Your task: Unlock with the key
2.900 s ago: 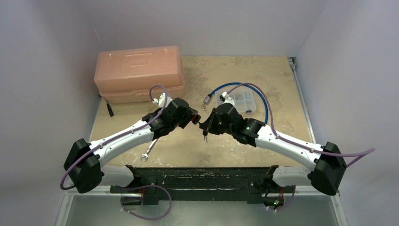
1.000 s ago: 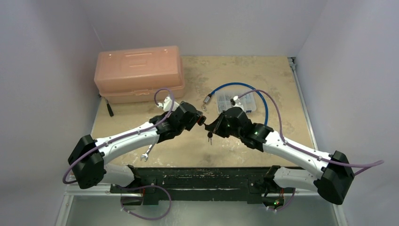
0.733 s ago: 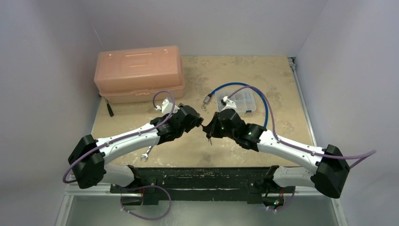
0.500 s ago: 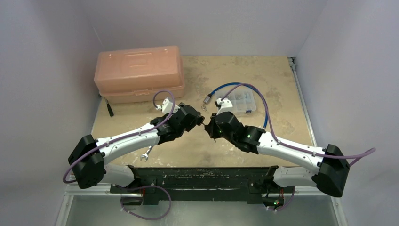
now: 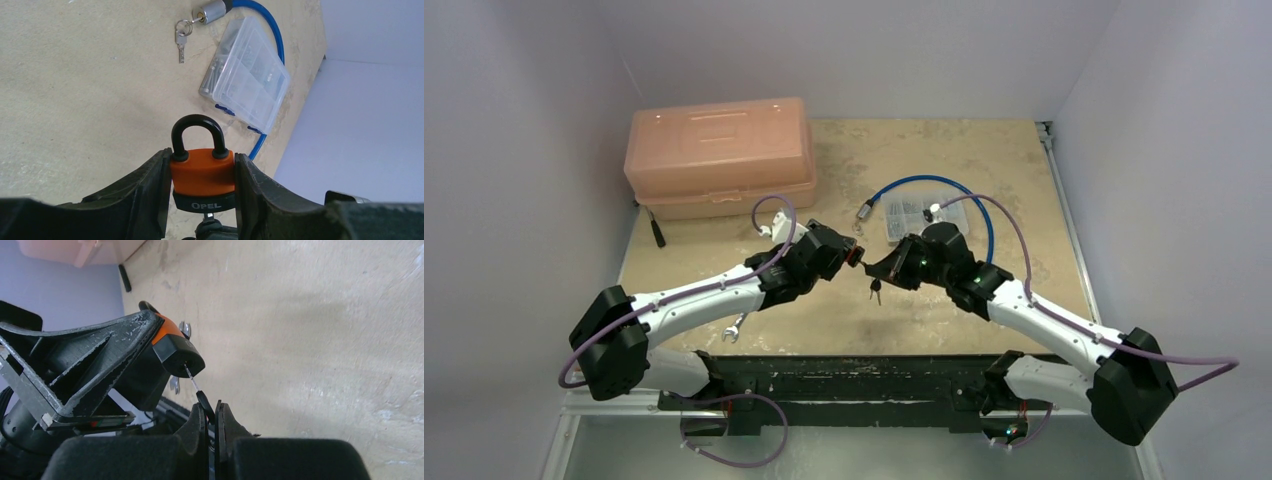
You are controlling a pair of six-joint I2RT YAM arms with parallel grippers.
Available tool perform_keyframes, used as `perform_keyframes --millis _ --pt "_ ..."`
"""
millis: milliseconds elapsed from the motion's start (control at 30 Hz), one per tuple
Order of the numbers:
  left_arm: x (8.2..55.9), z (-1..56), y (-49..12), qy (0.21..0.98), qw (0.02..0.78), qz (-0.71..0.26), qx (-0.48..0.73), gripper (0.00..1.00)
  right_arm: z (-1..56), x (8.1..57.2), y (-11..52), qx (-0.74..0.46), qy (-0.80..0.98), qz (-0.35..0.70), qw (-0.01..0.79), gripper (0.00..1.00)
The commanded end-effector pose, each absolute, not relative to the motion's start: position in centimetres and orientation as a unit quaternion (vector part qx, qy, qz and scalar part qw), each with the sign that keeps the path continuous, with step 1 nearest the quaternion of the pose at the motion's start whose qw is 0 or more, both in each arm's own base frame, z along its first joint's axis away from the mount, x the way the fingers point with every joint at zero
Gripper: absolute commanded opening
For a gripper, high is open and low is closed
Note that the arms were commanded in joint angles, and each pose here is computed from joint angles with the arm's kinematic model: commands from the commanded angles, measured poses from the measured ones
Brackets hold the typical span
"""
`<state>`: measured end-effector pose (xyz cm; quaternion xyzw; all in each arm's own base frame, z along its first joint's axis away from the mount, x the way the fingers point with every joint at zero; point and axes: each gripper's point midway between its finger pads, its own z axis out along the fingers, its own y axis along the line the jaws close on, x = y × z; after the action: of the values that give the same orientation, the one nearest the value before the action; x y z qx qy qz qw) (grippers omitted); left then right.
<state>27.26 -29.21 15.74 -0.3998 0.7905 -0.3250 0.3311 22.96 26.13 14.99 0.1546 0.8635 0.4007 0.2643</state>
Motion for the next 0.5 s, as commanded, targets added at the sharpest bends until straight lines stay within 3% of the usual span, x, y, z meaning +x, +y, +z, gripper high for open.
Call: perform_keyframes --millis 0,233,467 --pt "24.5 19.7 -32.8 0.783 0.278 -0.418 -0.367 0.00 15.4 26.7 24.5 0.212 0.845 0.388 0.302 0.00" --pt "25.5 20.7 -31.9 0.777 0.307 -0.406 -0.370 0.00 14.9 26.6 23.3 0.109 0.883 0.315 0.332 0.00" --pt "27.8 20.7 -30.3 0.771 0.324 -0.390 -0.385 0.00 16.2 25.1 20.6 0.096 0.888 0.278 0.353 0.00"
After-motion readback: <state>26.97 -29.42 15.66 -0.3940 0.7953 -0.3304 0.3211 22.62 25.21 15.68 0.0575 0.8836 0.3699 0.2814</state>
